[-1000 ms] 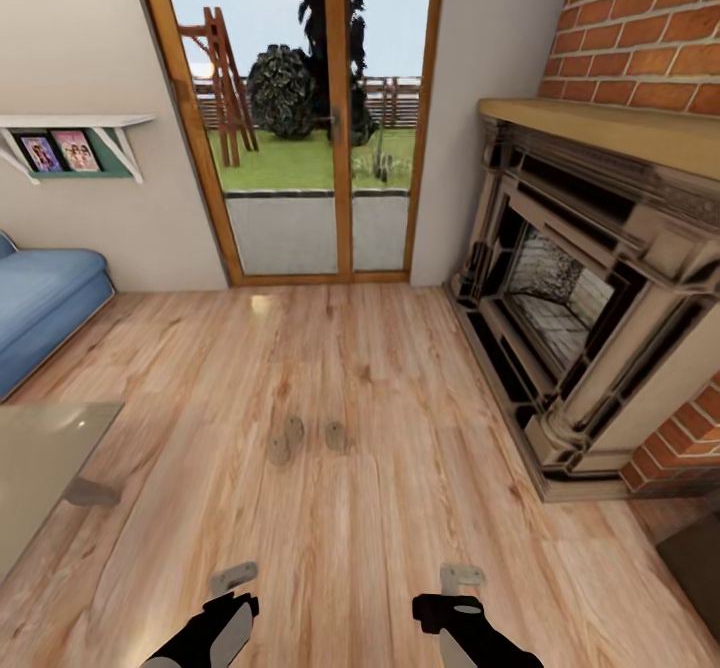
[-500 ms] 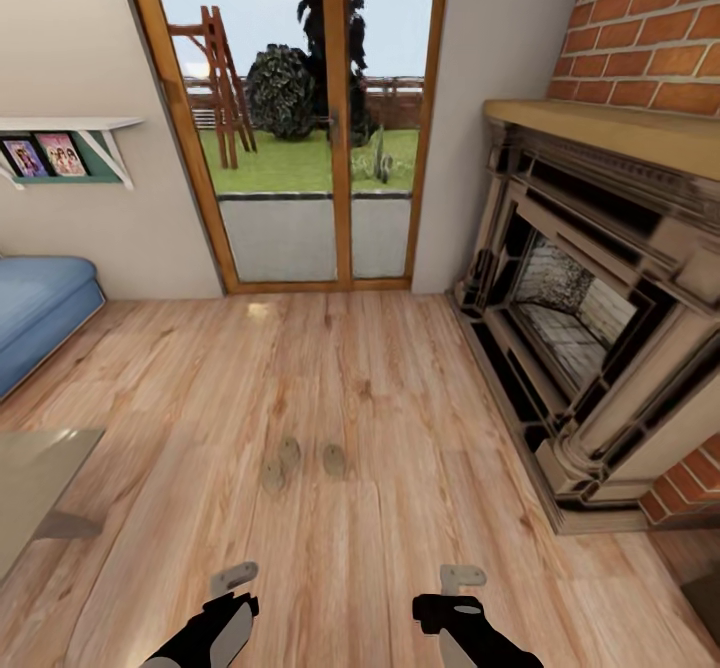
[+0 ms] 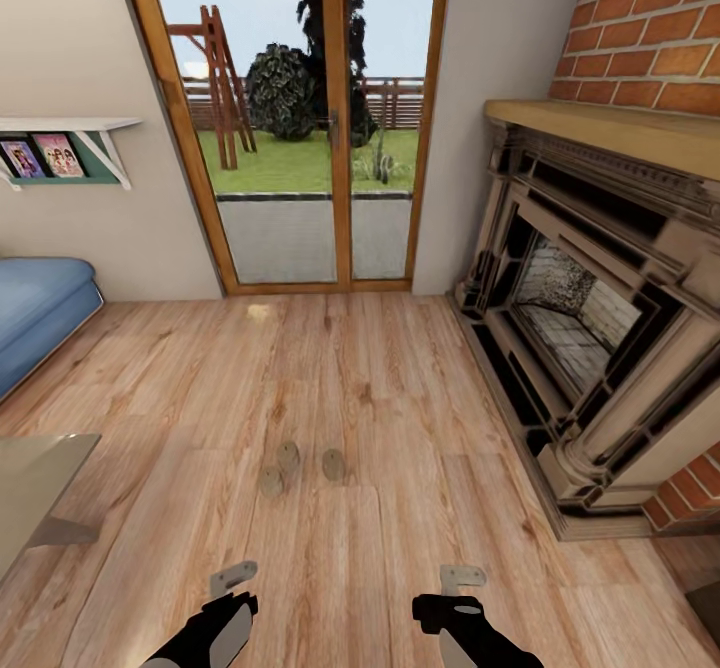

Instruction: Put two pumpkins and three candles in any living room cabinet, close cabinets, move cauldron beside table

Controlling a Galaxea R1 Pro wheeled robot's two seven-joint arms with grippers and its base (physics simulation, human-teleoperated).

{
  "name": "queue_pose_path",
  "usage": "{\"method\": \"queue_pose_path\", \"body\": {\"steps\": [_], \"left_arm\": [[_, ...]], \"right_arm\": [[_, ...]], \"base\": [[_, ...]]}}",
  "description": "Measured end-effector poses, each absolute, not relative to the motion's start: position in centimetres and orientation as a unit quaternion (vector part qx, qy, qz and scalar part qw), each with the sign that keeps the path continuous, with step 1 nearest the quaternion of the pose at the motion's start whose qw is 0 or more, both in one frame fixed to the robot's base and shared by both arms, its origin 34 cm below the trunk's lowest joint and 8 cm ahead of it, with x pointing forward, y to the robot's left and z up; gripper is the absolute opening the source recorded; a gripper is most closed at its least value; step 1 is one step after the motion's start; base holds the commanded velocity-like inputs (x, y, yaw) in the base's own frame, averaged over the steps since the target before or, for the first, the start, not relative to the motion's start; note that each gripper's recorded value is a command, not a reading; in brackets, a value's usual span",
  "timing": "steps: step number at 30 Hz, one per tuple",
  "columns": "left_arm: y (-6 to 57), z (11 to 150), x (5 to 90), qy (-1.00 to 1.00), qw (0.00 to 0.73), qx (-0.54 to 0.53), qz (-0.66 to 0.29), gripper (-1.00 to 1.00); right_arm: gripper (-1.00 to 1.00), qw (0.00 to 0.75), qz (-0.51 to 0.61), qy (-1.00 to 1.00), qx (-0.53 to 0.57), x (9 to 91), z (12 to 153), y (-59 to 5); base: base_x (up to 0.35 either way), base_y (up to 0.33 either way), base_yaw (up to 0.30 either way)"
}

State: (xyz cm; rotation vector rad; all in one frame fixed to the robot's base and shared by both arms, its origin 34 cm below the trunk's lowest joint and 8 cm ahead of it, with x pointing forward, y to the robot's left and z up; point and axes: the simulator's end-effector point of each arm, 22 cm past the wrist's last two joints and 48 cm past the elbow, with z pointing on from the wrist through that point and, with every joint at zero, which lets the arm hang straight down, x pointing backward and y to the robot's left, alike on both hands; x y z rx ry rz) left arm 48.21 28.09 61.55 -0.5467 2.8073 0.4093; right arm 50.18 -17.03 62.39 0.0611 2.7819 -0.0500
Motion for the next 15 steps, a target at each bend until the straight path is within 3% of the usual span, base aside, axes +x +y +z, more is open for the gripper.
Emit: {"method": "queue_pose_path", "body": {"steps": [7,15], "left_arm": [[28.4,60.3,44.4,0.968,0.086,-0.179,0.153,1.00],[29.2,58.8,37.9,0.969,0.041,-0.174,0.173,1.00]], "right_arm": [[1.00,0.177,-0.012,0.984,0.025,50.1,62.4,-16.8],[1.00,0.175,0.019,0.984,0.022,50.0,62.2,-15.6]], "base": [[0.000,0.000,-0.014],[0.000,0.000,-0.225]]}}
